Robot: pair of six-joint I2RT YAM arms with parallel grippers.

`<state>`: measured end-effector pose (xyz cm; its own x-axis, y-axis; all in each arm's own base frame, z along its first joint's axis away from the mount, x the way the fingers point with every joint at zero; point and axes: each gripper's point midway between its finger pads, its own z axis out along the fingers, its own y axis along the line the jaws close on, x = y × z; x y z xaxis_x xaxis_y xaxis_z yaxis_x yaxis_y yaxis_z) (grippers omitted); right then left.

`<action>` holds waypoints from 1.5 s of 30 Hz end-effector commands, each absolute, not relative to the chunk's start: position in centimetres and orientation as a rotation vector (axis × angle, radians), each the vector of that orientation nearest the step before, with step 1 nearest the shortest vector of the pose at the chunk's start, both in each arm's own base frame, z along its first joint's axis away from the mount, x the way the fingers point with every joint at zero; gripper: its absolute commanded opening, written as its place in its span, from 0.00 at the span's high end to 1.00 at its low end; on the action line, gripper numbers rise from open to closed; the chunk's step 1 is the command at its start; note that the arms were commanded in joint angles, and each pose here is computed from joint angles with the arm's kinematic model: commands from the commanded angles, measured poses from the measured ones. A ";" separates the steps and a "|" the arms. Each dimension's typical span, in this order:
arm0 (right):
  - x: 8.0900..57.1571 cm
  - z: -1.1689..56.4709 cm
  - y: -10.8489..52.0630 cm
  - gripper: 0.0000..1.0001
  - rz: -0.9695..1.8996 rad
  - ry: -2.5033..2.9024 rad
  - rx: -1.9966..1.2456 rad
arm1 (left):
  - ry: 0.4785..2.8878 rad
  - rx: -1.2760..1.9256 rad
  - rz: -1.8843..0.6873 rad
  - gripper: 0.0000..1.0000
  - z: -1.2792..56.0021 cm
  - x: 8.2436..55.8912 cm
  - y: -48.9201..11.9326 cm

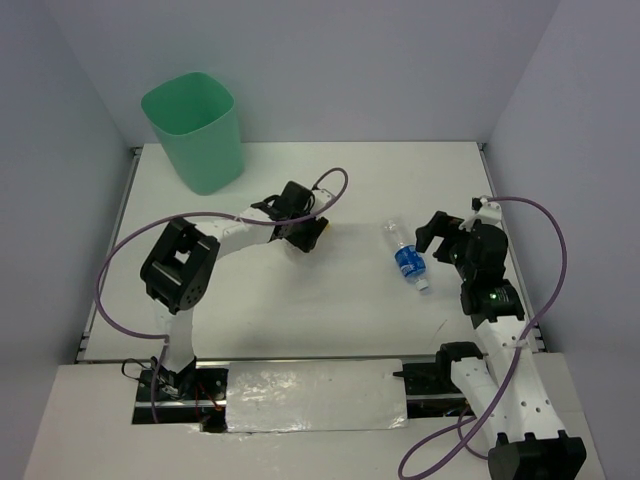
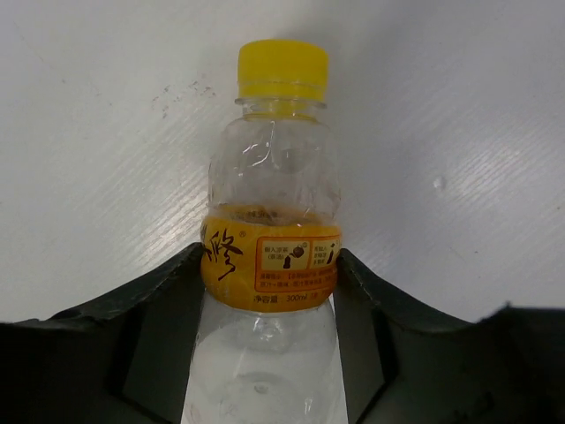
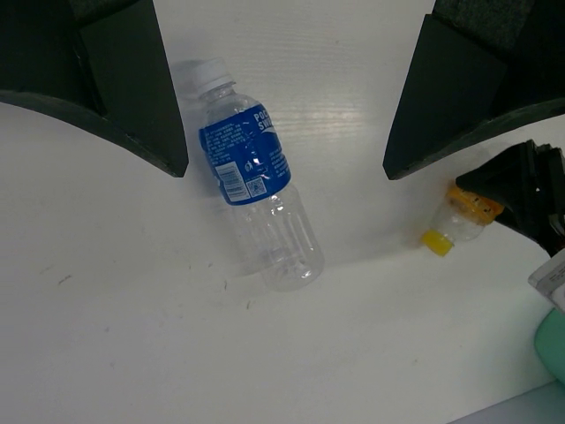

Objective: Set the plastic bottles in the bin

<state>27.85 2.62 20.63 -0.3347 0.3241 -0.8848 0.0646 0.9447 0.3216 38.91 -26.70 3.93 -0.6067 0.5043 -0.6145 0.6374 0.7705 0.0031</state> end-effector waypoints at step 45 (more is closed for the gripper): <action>30.4 14.4 2.9 0.00 0.197 2.215 0.221 | 1.517 -0.611 0.308 0.01 39.7 59.4 7.0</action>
<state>29.84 2.83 12.41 -0.6223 0.2472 -0.7427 0.1069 0.9668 0.2322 60.43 6.84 34.64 -0.0444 -0.1886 -0.9811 -0.5712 0.8104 -0.1299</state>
